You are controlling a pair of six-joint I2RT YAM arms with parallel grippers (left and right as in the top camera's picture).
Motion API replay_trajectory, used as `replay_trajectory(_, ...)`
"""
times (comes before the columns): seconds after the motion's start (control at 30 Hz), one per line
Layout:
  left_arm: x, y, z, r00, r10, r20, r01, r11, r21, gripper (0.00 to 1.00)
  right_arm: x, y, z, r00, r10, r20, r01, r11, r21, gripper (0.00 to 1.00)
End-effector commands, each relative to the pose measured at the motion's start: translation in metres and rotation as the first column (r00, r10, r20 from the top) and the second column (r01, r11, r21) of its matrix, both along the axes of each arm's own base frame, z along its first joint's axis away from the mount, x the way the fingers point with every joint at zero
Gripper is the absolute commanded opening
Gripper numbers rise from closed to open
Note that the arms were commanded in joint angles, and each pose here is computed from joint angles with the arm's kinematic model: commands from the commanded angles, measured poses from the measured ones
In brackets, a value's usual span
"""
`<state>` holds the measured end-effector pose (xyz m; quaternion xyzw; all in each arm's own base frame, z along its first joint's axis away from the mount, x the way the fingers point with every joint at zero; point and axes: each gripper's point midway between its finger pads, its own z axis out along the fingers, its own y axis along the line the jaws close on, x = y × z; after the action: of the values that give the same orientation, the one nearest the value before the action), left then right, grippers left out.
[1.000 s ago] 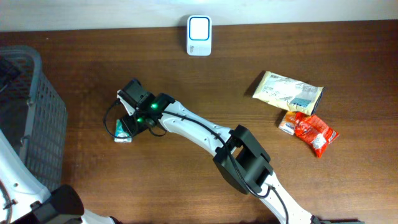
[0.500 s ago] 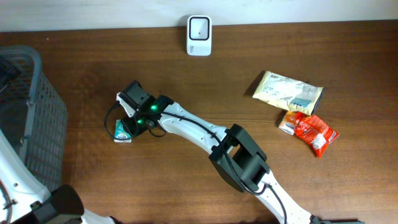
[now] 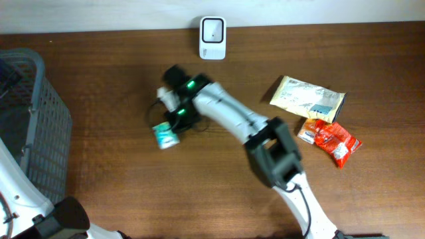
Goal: Scan the item barcode
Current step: 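Lift the green tissue pack and hold it at the white scanner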
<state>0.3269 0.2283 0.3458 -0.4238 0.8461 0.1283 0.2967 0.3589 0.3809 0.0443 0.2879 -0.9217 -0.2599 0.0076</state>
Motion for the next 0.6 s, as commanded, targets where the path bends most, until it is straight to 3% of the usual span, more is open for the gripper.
replay_trajectory(0.0, -0.001, 0.0, 0.004, 1.0, 0.009, 0.016, -0.01, 1.0, 0.002, 0.99, 0.029, -0.053, 0.058, 0.994, 0.057, 0.089, -0.064, 0.995, 0.08, 0.04)
replay_trajectory(0.1, -0.001, 0.0, 0.004, 1.0, 0.009, 0.016, -0.01, 1.0, 0.002, 0.99, 0.038, -0.093, 0.047, 0.997, 0.036, 0.066, -0.036, 0.999, -0.004, 0.04)
replay_trajectory(0.13, -0.001, 0.0, 0.004, 1.0, 0.009, 0.016, -0.01, 1.0, 0.002, 0.99, 0.039, -0.096, 0.045, 0.998, 0.029, 0.06, -0.029, 1.0, -0.009, 0.33)
replay_trajectory(0.17, -0.001, 0.0, 0.004, 1.0, 0.009, 0.016, -0.01, 1.0, 0.002, 0.99, 0.037, -0.093, 0.044, 0.999, 0.012, 0.044, -0.012, 1.0, -0.006, 0.53)
replay_trajectory(0.2, -0.001, 0.0, 0.004, 1.0, 0.009, 0.016, -0.01, 1.0, 0.002, 0.99, 0.032, -0.085, 0.042, 1.0, -0.001, 0.01, 0.001, 1.0, 0.016, 0.6)
replay_trajectory(0.3, -0.001, 0.0, 0.004, 1.0, 0.009, 0.016, -0.01, 1.0, 0.002, 0.99, 0.014, -0.054, 0.022, 0.996, -0.043, -0.077, 0.046, 0.998, 0.044, 0.62)
replay_trajectory(0.37, -0.001, 0.0, 0.004, 1.0, 0.009, 0.016, -0.01, 1.0, 0.002, 0.99, 0.008, -0.03, 0.0, 0.997, -0.036, -0.065, 0.04, 0.997, 0.061, 0.62)
replay_trajectory(0.57, -0.001, 0.0, 0.004, 1.0, 0.009, 0.016, -0.01, 1.0, 0.002, 0.99, -0.004, -0.005, -0.031, 0.999, 0.018, -0.037, -0.015, 0.997, 0.078, 0.52)
